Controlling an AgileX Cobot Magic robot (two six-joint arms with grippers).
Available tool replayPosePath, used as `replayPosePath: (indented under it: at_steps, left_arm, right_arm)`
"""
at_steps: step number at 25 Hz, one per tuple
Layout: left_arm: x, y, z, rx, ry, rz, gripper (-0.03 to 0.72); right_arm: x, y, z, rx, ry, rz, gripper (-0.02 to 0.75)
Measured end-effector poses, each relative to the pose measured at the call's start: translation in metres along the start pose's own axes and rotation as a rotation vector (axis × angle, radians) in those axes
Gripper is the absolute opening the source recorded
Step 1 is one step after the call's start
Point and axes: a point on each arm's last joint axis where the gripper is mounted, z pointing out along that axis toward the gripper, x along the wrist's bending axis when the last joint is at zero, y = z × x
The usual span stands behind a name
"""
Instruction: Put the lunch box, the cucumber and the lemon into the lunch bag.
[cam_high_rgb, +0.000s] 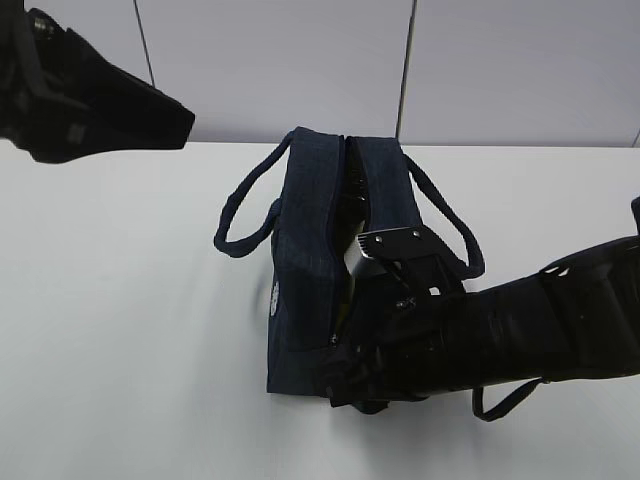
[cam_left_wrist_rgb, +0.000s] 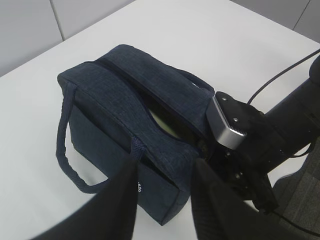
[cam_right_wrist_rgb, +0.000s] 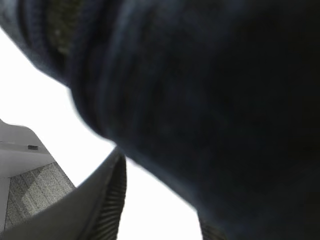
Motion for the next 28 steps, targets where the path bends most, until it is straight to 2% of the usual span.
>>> replayPosePath:
  at_steps: [4,15,17,23,28]
  left_arm:
    - [0.0,-0.001,0.001,0.001,0.002,-0.001,0.239]
    - [0.0,-0.001,0.001,0.0,0.003,-0.002,0.239]
    - [0.0,-0.001,0.001,-0.001,0.002,-0.003,0.239]
    - [0.0,-0.001,0.001,-0.002,0.001,-0.005,0.239]
    - [0.0,-0.001,0.001,-0.002,0.001,-0.005,0.239]
  right_arm:
    - [-0.001,0.001,0.0,-0.001,-0.015,0.003,0.255]
    - [-0.007,-0.003,0.005,0.019,-0.063,0.063,0.241]
    - [-0.011,-0.008,0.01,0.044,-0.064,0.077,0.209]
    - [-0.011,-0.015,0.02,0.078,-0.017,0.1,0.003]
    - [-0.009,-0.015,0.02,0.079,0.007,0.103,0.0]
